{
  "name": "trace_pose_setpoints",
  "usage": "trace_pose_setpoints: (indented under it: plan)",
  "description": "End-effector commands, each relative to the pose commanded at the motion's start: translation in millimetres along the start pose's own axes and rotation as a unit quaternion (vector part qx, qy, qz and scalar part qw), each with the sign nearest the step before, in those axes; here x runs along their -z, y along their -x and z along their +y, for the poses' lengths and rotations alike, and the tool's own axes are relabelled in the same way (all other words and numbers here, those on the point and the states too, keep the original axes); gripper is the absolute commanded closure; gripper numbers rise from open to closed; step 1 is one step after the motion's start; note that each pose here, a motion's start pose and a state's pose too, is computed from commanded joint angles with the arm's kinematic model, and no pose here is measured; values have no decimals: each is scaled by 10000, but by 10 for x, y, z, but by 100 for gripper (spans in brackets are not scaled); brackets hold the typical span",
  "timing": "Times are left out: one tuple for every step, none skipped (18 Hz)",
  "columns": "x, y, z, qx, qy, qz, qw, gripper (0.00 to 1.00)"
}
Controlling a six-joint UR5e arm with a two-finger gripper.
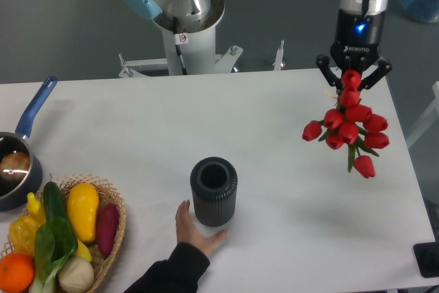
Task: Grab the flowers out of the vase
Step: 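Hold the tulips raised beside the table, away from the vase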
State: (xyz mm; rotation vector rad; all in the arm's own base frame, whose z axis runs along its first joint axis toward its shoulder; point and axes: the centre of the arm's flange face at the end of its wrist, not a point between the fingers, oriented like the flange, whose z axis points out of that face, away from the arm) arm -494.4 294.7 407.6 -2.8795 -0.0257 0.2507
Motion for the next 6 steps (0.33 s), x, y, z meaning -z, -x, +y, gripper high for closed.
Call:
trace_pose_setpoints:
  plan:
    - [-44, -40, -78, -535, 359, 98, 9979, 95]
    - [-42, -25, -127, -803, 633, 137, 9947, 95]
    - [-88, 17, -149, -837, 753, 187, 9935, 95]
    - [-83, 21, -183, -873, 784, 207, 9929, 95]
    - [-88, 20, -192, -879, 786, 216, 9928, 95]
    - [-90, 14, -198, -886, 786, 224, 9927, 96]
